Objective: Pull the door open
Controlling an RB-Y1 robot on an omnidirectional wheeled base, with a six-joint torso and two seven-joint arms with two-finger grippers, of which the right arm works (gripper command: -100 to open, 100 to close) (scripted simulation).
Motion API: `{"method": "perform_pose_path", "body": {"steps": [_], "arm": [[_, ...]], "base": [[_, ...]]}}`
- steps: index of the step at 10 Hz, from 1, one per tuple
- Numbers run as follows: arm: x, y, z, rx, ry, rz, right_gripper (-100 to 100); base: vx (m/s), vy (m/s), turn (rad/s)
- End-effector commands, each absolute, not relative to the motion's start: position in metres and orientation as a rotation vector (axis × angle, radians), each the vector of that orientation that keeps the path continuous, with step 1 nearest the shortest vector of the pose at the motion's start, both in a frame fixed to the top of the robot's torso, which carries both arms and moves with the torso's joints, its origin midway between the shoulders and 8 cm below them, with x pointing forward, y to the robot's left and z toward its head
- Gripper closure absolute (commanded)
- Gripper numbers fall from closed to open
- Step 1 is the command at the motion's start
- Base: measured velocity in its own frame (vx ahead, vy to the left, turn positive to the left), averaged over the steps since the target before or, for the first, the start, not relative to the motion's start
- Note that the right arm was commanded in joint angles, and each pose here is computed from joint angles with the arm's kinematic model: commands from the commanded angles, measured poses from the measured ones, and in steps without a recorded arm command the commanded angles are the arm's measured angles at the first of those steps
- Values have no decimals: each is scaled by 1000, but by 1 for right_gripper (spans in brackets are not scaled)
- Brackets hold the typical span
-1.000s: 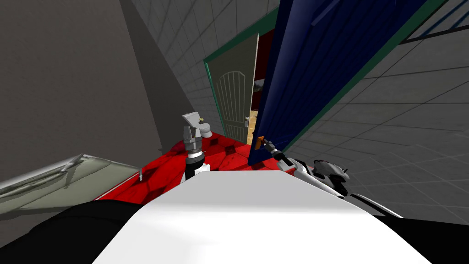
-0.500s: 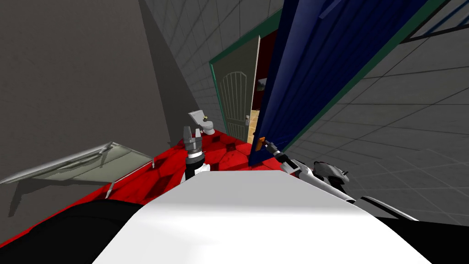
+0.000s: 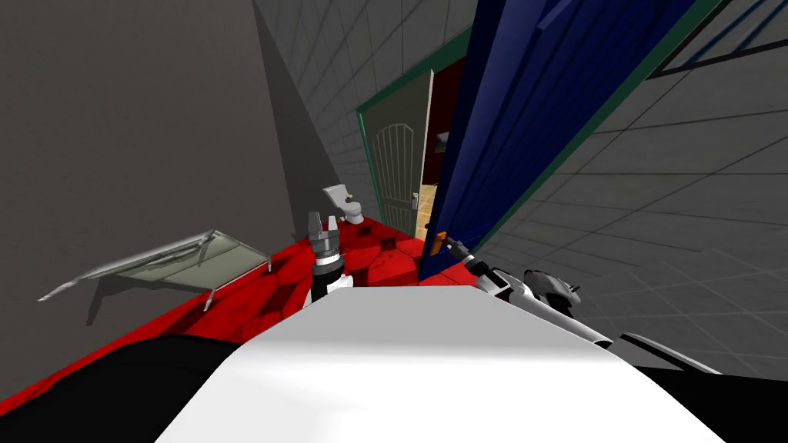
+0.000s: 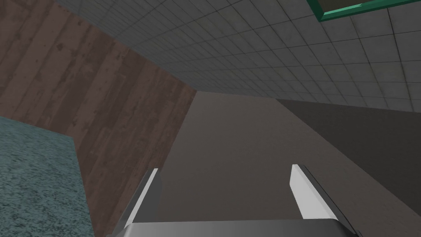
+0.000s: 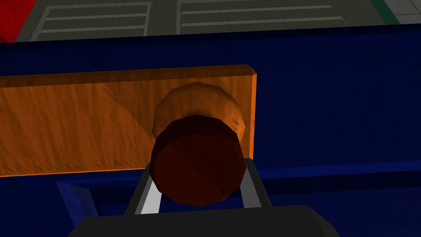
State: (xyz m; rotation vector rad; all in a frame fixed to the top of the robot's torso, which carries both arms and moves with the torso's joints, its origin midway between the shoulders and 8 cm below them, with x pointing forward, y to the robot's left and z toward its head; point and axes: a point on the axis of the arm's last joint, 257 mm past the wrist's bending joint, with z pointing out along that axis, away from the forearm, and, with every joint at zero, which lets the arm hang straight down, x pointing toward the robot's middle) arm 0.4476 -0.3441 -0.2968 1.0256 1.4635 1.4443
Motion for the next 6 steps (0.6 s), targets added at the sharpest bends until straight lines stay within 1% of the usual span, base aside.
{"method": "perform_pose_path", "body": {"steps": [1, 3, 6], "arm": [[443, -345, -297, 1017, 1471, 1456, 100], [438, -345, -297, 1009, 1479, 1467, 100], [431, -346, -297, 997, 1492, 1485, 100]], "base": [[-152, -83, 131], [-166, -130, 171], [-140, -122, 123]]}}
